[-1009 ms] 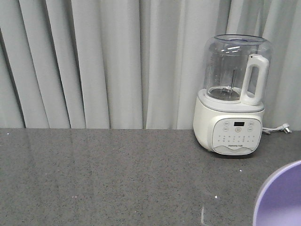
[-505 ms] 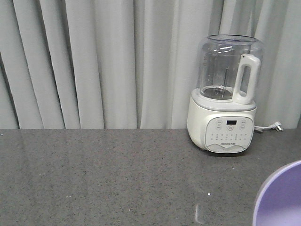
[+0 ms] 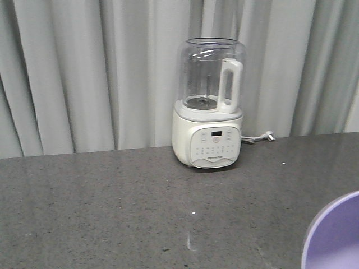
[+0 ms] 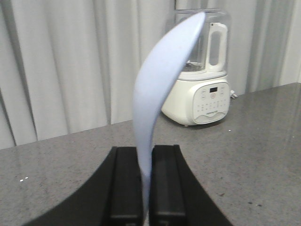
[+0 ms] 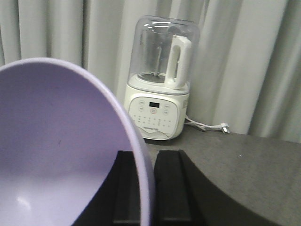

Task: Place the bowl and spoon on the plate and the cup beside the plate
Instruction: 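Drive the base, holding spoon and bowl, to the pale blue plate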

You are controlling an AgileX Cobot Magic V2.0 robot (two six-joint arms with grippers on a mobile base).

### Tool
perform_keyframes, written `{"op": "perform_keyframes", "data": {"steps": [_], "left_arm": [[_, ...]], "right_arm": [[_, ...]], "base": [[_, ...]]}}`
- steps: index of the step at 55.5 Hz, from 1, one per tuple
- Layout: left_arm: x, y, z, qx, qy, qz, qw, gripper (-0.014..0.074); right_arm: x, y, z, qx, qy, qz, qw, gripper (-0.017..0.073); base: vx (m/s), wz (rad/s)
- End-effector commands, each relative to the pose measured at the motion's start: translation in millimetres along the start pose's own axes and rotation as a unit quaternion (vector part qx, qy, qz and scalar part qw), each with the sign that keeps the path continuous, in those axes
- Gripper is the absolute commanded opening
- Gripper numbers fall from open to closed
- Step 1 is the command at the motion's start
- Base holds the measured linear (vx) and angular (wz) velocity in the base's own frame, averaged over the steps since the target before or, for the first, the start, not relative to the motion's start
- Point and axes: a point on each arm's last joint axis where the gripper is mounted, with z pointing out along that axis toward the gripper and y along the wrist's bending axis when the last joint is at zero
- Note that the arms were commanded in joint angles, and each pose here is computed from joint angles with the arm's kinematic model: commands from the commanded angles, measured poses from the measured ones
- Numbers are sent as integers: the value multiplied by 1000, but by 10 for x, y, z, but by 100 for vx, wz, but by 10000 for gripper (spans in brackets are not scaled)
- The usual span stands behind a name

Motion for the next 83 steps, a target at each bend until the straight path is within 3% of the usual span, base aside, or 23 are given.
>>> {"op": "perform_keyframes", "data": {"steps": [1, 83], "left_arm": [[-140, 22, -9, -12, -41, -13, 999, 0], [-139, 22, -9, -12, -41, -13, 999, 0]], "right_arm": [[-144, -49, -18, 25, -44, 5, 999, -8], [-145, -50, -18, 26, -44, 5, 999, -8]], "base": [[-11, -41], [-13, -52]]}}
